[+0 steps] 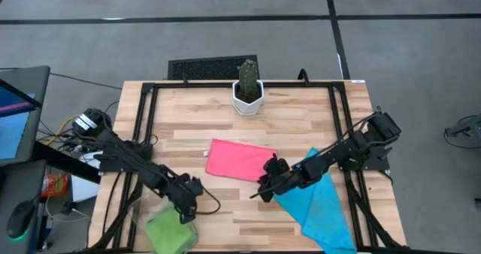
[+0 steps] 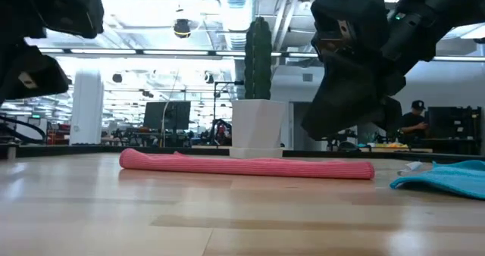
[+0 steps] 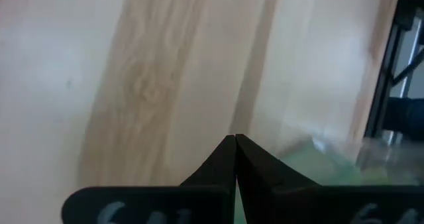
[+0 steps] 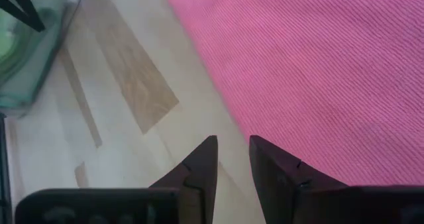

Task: Fold microfiber towels
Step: Fold the pink microfiber cloth

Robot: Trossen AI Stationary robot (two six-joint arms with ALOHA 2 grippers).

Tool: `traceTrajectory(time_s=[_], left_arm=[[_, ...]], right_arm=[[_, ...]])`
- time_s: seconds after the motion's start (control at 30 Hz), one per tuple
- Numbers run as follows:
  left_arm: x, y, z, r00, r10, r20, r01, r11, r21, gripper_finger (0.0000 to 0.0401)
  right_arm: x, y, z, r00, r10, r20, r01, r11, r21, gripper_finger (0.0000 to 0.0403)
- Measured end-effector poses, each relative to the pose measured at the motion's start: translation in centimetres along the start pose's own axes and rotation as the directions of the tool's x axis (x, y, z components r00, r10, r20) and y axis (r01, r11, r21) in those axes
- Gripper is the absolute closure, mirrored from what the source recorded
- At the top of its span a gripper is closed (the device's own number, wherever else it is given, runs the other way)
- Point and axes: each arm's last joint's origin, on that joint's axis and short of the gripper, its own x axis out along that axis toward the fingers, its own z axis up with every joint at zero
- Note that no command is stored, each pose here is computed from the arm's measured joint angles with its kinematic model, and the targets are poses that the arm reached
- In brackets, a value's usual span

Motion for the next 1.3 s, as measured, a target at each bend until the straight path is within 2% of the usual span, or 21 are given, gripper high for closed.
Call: traceTrajectory(time_s=[0.13, 0.27, 0.37, 0.5, 0.63, 0.77, 0.93, 1.13, 1.3], left_arm=[[-1.0, -0.1, 0.8, 0.989, 0.044, 0.142, -0.037, 0.998, -0.047, 0.0401], [-2.1, 0.5, 3.2, 0.923, 0.129, 0.362, -0.101, 0.99, -0.095, 0.0401], [-1.8, 1.6, 4.9, 0.879, 0.2, 0.432, -0.163, 0.979, -0.121, 0.0401], [0.2, 3.0, 6.2, 0.893, 0.237, 0.383, -0.22, 0.972, -0.087, 0.0401], [2.4, 3.9, 6.0, 0.91, 0.28, 0.307, -0.278, 0.959, -0.049, 0.0401], [3.5, 4.9, 6.1, 0.892, 0.354, 0.282, -0.344, 0.935, -0.087, 0.0401], [4.8, 5.5, 5.9, 0.901, 0.373, 0.221, -0.364, 0.928, -0.082, 0.0401], [4.6, 5.4, 5.9, 0.919, 0.343, 0.195, -0.336, 0.939, -0.07, 0.0401], [3.0, 5.6, 6.4, 0.921, 0.328, 0.21, -0.322, 0.945, -0.062, 0.0401]], right_arm=[[0.1, -0.1, 0.0, 0.999, -0.028, 0.032, 0.028, 1.0, -0.003, 0.029], [0.1, -0.3, 0.1, 0.997, -0.056, 0.057, 0.056, 0.998, -0.006, 0.029], [0.5, -0.4, -0.1, 0.997, -0.063, 0.054, 0.063, 0.998, 0.001, 0.029], [1.2, -0.5, -0.9, 0.996, -0.078, 0.039, 0.077, 0.997, 0.026, 0.029], [1.8, -0.6, -1.9, 0.996, -0.091, 0.011, 0.091, 0.995, 0.044, 0.029], [2.3, -0.8, -2.6, 0.994, -0.112, -0.006, 0.112, 0.992, 0.055, 0.029], [2.4, -0.7, -2.9, 0.994, -0.11, -0.01, 0.11, 0.992, 0.061, 0.029], [1.7, -0.5, -2.5, 0.996, -0.089, -0.021, 0.089, 0.996, 0.014, 0.029], [0.1, 0.1, -1.2, 0.997, -0.058, 0.056, 0.058, 0.998, -0.01, 0.029]])
